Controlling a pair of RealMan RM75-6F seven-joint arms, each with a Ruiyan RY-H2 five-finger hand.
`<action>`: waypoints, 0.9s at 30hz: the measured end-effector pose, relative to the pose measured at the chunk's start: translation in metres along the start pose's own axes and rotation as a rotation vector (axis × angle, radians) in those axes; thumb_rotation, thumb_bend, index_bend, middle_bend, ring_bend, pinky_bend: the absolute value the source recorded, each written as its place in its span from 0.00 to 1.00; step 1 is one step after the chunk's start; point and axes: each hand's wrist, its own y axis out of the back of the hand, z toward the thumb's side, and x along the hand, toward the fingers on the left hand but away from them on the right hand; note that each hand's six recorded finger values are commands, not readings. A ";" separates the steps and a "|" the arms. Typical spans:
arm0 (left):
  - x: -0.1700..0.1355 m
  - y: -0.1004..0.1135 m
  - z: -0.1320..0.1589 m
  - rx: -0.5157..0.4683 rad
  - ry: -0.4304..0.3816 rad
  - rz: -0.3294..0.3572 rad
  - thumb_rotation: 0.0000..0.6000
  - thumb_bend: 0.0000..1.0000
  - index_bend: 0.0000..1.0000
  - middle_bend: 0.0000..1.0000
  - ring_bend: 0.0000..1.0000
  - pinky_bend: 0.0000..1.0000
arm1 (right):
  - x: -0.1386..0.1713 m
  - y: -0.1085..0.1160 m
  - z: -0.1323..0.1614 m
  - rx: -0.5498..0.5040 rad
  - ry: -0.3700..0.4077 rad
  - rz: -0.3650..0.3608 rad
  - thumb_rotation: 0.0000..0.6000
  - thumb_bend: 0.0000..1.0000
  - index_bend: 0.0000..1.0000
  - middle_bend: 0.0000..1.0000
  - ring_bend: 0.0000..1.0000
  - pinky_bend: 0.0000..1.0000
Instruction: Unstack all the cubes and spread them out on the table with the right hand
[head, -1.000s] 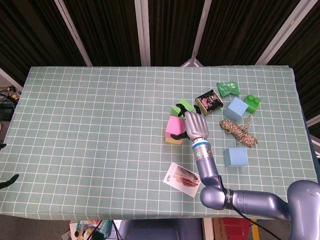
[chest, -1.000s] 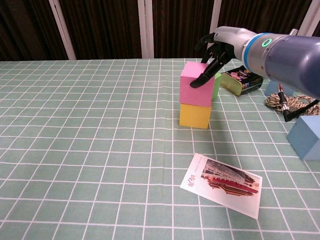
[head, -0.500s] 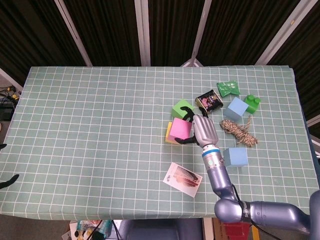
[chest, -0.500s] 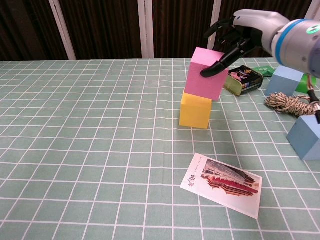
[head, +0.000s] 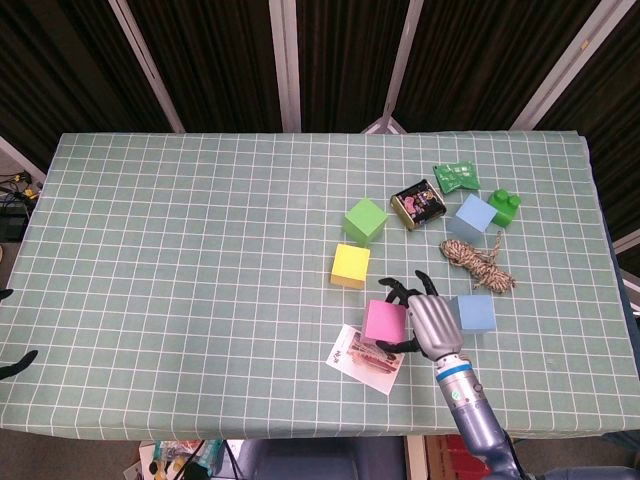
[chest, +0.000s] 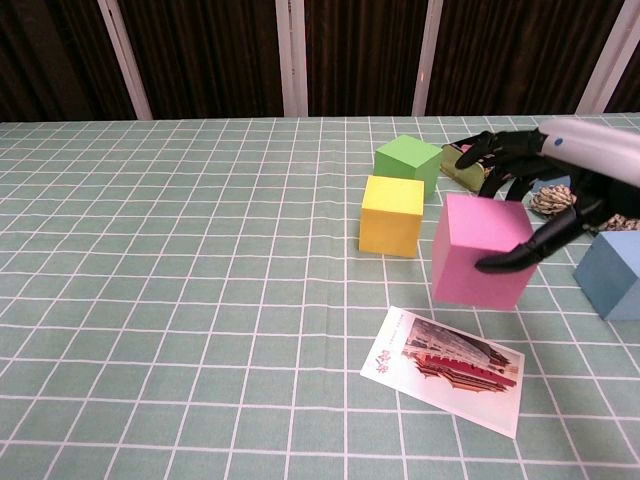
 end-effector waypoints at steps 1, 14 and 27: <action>0.000 0.000 0.000 0.001 -0.001 -0.002 1.00 0.17 0.20 0.00 0.00 0.00 | 0.002 -0.005 0.000 0.006 0.006 0.006 1.00 0.11 0.23 0.42 0.55 0.06; 0.002 0.001 -0.003 -0.006 0.007 -0.005 1.00 0.17 0.20 0.00 0.00 0.00 | 0.005 -0.041 -0.004 0.071 0.044 0.054 1.00 0.11 0.09 0.16 0.25 0.02; 0.002 0.002 -0.003 -0.012 0.009 0.001 1.00 0.17 0.19 0.00 0.00 0.00 | 0.025 -0.010 0.002 0.129 0.081 0.053 1.00 0.10 0.00 0.04 0.16 0.00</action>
